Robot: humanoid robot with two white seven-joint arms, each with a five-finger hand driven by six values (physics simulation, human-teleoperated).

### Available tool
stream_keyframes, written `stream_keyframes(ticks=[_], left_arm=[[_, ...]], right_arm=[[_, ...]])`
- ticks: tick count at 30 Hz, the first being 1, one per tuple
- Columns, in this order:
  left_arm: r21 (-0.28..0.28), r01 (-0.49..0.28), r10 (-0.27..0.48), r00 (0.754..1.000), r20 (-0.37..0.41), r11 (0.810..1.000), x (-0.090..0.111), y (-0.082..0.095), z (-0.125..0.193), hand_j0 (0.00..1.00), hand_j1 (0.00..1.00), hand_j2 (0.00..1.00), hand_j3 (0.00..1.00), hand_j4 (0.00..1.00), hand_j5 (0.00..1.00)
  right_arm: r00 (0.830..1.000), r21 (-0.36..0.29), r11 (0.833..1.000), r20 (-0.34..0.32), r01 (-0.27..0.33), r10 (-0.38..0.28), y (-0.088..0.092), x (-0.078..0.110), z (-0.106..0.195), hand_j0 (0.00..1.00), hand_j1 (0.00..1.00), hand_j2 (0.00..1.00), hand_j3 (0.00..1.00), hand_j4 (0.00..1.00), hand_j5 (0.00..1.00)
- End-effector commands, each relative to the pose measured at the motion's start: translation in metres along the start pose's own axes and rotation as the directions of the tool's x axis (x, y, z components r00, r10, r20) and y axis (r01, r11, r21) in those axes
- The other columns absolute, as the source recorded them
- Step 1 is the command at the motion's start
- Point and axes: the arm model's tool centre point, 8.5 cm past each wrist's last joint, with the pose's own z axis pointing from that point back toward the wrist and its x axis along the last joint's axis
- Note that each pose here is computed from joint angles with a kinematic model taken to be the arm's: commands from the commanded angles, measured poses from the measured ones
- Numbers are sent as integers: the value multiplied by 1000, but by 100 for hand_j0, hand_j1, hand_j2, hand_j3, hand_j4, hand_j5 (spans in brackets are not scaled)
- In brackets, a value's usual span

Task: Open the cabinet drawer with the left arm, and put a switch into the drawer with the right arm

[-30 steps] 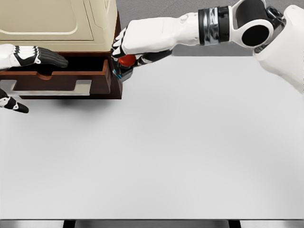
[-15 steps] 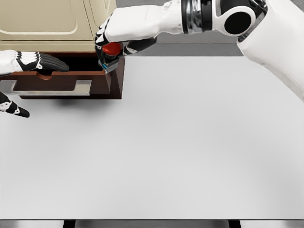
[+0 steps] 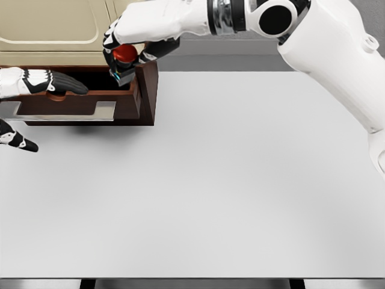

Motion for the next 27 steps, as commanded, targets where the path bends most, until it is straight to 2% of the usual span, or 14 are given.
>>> stream_keyframes(ticks=[1, 15, 19, 27], left_arm=[[6, -5, 5, 1000, 1, 1000, 0, 1, 0, 100, 100, 100, 100, 100, 100], [4, -10, 10, 1000, -3, 1000, -1, -1, 1, 100, 100, 100, 100, 100, 100], [1, -12, 12, 1000, -2, 1000, -1, -2, 1, 100, 100, 100, 100, 100, 100], [1, -14, 14, 1000, -3, 1000, -1, -2, 1, 100, 100, 100, 100, 100, 100]], right_arm=[[1000, 3, 1000, -12, 28, -28, 4, -6, -6, 49, 49, 49, 49, 49, 49], [994, 32, 996, -75, 82, -80, 18, -27, -15, 48, 48, 48, 48, 48, 48], [995, 30, 996, -66, 82, -80, 14, -25, -24, 48, 48, 48, 48, 48, 48], [993, 45, 994, -81, 95, -91, 19, -29, -33, 48, 48, 48, 48, 48, 48]])
